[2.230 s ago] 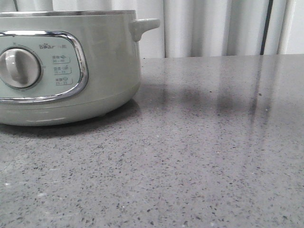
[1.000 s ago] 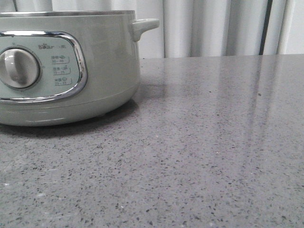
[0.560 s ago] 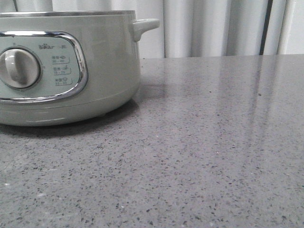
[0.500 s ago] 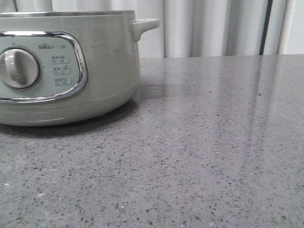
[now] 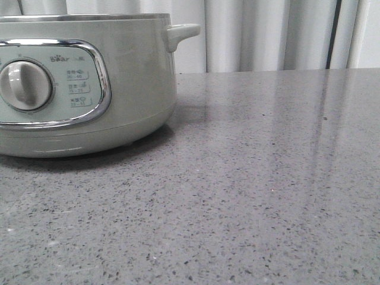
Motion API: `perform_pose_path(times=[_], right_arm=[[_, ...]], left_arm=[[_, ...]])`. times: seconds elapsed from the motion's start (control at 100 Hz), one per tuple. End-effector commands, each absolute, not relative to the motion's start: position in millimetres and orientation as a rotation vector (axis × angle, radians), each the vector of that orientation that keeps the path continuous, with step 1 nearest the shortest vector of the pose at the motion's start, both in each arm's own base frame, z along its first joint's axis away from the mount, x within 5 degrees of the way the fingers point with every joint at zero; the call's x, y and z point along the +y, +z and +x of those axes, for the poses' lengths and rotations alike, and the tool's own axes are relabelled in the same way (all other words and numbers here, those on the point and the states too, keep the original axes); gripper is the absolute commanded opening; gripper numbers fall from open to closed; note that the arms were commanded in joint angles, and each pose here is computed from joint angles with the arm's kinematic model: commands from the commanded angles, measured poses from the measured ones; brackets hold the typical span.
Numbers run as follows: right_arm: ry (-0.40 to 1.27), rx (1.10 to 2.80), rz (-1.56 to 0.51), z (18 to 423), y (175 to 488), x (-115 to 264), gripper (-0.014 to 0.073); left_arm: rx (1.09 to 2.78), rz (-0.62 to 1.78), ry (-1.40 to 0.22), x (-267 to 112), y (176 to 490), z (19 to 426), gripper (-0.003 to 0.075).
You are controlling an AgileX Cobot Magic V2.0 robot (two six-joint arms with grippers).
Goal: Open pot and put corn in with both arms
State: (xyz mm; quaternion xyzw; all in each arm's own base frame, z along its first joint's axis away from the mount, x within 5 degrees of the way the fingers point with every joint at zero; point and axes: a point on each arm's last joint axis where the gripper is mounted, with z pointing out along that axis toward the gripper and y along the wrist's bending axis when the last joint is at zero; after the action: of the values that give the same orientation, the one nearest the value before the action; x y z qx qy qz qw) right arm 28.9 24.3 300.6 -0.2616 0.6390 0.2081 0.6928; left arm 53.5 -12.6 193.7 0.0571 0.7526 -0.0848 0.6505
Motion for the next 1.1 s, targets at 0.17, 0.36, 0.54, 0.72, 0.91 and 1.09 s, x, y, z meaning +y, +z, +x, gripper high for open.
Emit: perform_pose_path(times=[0.17, 0.36, 0.54, 0.72, 0.91, 1.09], right_arm=[[0.467, 1.345, -0.550, 28.1, 314.5, 23.1, -0.0043], [0.467, 1.345, -0.550, 28.1, 314.5, 23.1, -0.0043], [0.467, 1.345, -0.550, 28.1, 314.5, 23.1, -0.0043], [0.467, 1.345, -0.550, 28.1, 314.5, 23.1, -0.0043], [0.467, 1.345, -0.550, 28.1, 314.5, 23.1, -0.0043], [0.466, 1.347, -0.551, 28.1, 314.3, 23.1, -0.0043]], left_arm=[[1.772, 0.043, -0.268, -12.5, 180.8, 51.8, -0.0020], [1.772, 0.043, -0.268, -12.5, 180.8, 51.8, -0.0020], [1.772, 0.043, -0.268, -12.5, 180.8, 51.8, -0.0020], [1.772, 0.043, -0.268, -12.5, 180.8, 51.8, -0.0020], [1.772, 0.043, -0.268, -12.5, 180.8, 51.8, -0.0020], [1.772, 0.043, -0.268, -12.5, 180.8, 51.8, -0.0020]])
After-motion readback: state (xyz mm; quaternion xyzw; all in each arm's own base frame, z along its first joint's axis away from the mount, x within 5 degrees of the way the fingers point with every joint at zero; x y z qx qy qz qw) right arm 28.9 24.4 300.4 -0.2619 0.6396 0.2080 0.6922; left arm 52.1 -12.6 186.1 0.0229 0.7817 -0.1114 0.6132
